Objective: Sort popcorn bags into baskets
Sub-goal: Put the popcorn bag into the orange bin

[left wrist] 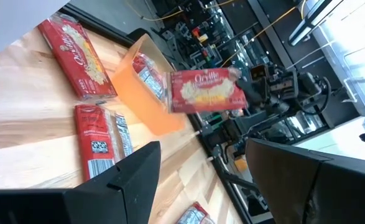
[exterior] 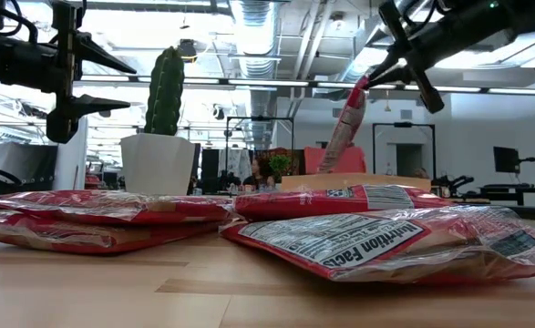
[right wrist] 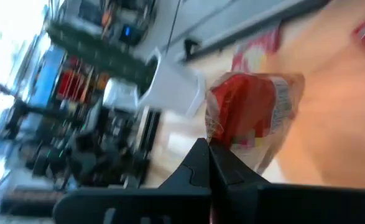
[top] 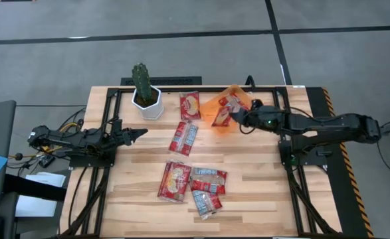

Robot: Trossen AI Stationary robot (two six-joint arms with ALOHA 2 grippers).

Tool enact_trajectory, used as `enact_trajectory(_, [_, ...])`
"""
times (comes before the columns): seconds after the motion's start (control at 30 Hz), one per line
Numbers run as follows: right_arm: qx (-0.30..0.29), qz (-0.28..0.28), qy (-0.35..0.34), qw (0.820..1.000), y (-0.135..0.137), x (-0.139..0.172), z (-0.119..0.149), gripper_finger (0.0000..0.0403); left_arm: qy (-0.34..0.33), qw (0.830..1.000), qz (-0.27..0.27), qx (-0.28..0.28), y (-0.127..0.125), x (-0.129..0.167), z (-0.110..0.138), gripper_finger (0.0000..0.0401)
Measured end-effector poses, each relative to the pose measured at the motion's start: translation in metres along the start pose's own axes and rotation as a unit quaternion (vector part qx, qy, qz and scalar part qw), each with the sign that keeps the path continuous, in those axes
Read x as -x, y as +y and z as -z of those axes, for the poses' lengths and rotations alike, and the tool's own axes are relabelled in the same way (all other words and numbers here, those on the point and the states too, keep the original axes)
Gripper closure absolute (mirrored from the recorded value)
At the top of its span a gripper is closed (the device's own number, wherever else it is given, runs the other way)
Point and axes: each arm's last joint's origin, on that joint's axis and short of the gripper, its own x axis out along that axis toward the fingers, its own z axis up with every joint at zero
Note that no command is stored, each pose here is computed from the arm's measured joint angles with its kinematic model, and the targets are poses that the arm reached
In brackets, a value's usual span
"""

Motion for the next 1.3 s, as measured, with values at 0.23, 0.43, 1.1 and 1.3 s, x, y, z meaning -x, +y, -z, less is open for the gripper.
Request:
enact_trajectory(0.23, [0.007,0.058,-0.052,0.997,-0.012,-0.016,-0.005,0.0400,-0.006,1.000,-0.008,-0.009,0.001,0.000,0.000,0.0176])
enact_trajectory(0.43, [-0.016,0.096,-0.013,0.995,-0.024,-0.036,0.008,0.0400,-0.004,1.000,-0.012,-0.012,0.002,0.000,0.000,0.0176])
enact_trajectory(1.1, [-0.004,0.157,0.081,0.984,-0.050,-0.049,-0.006,0.0321,-0.014,0.999,-0.027,-0.016,0.004,0.000,0.000,0.0176])
enact_trajectory(1.3, [0.029,0.144,0.096,0.984,-0.051,-0.050,-0.012,0.0242,-0.015,0.999,-0.030,-0.005,0.004,0.000,0.001,0.0176])
